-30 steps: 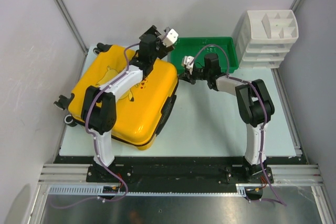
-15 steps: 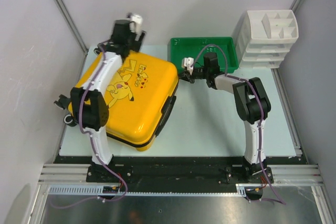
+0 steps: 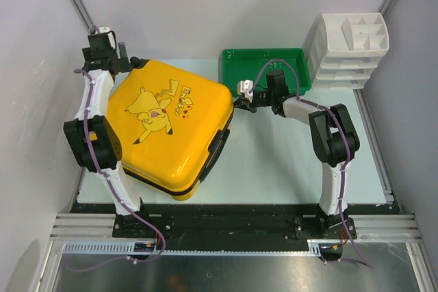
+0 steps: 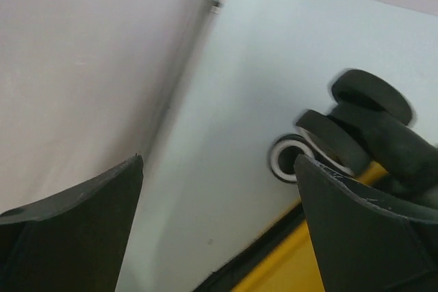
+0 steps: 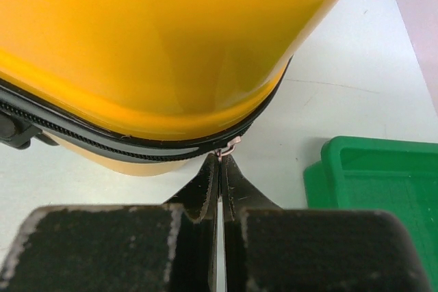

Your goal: Open, take out, and arrange the luggage

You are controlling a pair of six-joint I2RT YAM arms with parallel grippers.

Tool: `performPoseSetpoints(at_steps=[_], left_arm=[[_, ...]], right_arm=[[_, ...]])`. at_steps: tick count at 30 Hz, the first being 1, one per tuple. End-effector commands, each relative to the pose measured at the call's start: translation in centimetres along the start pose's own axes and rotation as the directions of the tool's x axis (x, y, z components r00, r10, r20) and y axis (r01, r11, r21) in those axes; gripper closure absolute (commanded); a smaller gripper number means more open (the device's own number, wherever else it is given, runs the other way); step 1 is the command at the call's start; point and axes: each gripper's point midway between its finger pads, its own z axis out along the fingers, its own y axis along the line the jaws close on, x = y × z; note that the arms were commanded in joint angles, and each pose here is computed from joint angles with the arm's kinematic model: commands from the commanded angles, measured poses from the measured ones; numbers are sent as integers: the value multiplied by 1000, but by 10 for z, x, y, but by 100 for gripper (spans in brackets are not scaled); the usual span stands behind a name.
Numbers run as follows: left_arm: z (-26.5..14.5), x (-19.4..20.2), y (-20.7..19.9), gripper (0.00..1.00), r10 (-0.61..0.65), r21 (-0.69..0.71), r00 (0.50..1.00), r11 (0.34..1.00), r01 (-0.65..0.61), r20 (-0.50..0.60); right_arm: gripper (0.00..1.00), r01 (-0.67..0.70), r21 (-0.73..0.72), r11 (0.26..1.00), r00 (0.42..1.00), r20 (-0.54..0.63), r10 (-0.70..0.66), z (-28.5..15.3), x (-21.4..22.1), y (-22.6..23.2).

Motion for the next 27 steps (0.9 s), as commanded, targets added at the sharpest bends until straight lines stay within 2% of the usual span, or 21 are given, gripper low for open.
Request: performPoseSetpoints(at_steps=[1,2,4,5,7,8,9,13,15,16,17,20,25,27], left_arm=[[-10,7,-73,5,-61,383,997,921,74,-47],[-22,9,-101,9,-37,535,998,843,58,-50],[-37,17,-130,9,-2,655,999,755,37,-55],[-49,21,-146,9,27,729,999,684,12,-41],[-61,32,-168,9,69,787,997,617,-13,-39],[-64,37,-174,9,88,801,995,598,-23,-38],[-70,45,-184,9,103,829,994,559,-18,-48],[-69,74,-199,13,140,851,982,524,35,-126],[-70,87,-204,15,154,863,974,500,66,-164],[-72,91,-207,16,162,871,972,487,68,-167],[-73,95,-210,17,171,876,969,477,76,-178],[-77,103,-218,17,208,889,964,455,53,-164],[-87,113,-241,18,261,907,954,421,27,-149],[-90,114,-247,18,271,910,951,413,24,-148]], right_arm=[[100,7,-169,986,997,77,7,6,-39,51],[100,-15,-186,982,997,67,28,5,-40,58],[100,4,-208,978,997,75,12,1,-47,66],[100,-25,-241,970,998,58,40,-2,-46,79],[100,32,-277,960,997,79,-11,-8,-55,91],[100,-10,-309,951,998,60,30,-14,-54,103],[100,3,-316,949,998,66,19,-16,-56,106],[100,-31,-281,959,999,25,40,-27,-44,96],[100,0,-194,981,1000,26,5,-28,-35,65],[100,-42,-160,986,999,19,46,-29,-32,55],[100,27,-96,995,999,44,-23,-28,-33,31],[100,67,-13,998,993,98,-65,-20,-43,-2],[100,104,-15,994,978,184,-99,10,-67,-5],[100,66,-33,997,977,204,-58,21,-70,2]])
